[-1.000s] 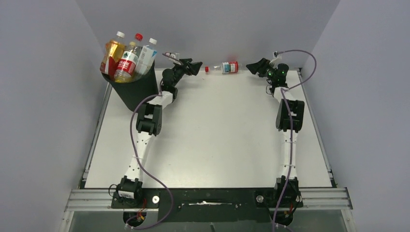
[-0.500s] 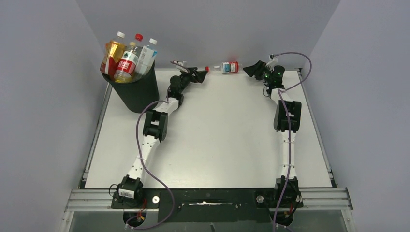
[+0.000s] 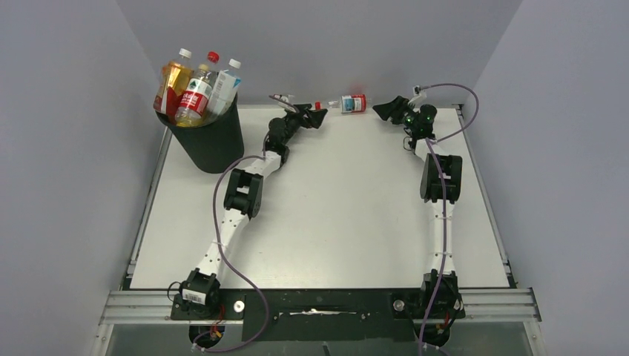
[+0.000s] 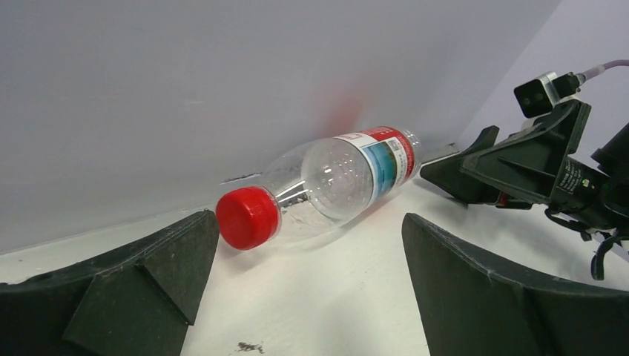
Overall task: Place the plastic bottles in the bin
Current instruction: Move the plastic bottle to the center of the board.
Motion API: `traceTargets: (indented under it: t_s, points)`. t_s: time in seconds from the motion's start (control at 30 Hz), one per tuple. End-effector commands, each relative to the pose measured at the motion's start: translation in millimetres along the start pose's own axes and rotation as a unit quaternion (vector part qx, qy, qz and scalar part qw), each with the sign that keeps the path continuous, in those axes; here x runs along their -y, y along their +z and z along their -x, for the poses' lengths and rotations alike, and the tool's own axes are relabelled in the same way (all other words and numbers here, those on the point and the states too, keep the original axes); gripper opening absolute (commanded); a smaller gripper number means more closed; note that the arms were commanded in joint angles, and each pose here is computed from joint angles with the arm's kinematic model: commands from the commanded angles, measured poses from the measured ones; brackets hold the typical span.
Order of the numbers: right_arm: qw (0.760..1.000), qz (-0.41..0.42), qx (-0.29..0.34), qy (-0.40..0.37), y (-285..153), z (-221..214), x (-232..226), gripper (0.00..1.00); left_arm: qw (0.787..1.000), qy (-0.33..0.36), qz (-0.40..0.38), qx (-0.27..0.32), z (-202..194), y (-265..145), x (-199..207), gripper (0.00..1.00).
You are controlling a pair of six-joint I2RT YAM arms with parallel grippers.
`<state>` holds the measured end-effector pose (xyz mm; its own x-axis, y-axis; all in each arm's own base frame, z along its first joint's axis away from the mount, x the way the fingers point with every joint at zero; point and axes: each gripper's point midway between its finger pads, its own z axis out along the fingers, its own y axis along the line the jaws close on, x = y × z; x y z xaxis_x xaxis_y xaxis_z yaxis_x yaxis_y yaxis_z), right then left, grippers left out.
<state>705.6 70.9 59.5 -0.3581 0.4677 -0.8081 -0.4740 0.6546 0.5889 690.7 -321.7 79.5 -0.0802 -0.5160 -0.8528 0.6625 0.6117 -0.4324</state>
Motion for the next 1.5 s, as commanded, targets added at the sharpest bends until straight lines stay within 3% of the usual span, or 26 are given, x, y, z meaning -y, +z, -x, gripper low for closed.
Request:
traceTargets:
  t_s: [0.0, 0.37, 0.6, 0.8, 0.9, 1.07, 1.27, 1.47]
  points:
    - [0.999, 0.023, 0.020, -0.019, -7, 28, -21, 0.80, 0.998, 0.007, -0.050, 0.034, 17, 12, 39, 0.98]
    - [0.999, 0.010, 0.034, 0.002, -44, 40, -13, 0.76, 0.988, -0.024, -0.147, -0.029, -37, 18, 138, 0.97]
    - [0.999, -0.035, 0.032, -0.003, -69, 57, -9, 0.75, 0.963, -0.081, -0.251, -0.045, -4, -18, 189, 0.86]
    - [0.999, -0.047, 0.023, 0.006, -71, 59, -10, 0.78, 0.964, -0.076, -0.248, -0.056, 39, -33, 179, 0.86]
    - [0.999, -0.051, 0.011, 0.011, -68, 59, -14, 0.82, 0.971, -0.063, -0.222, -0.061, 46, -20, 160, 0.88]
    - [0.997, -0.076, -0.021, 0.007, -54, 57, -20, 0.84, 0.975, -0.039, -0.198, -0.095, 23, 20, 148, 0.91]
    - [0.991, -0.123, -0.049, 0.019, -45, 54, -14, 0.90, 0.982, -0.024, -0.152, -0.106, 4, 17, 138, 0.96]
    - [0.991, -0.115, -0.058, 0.028, -29, 49, -15, 0.90, 0.981, -0.032, -0.156, -0.108, -15, 21, 138, 0.97]
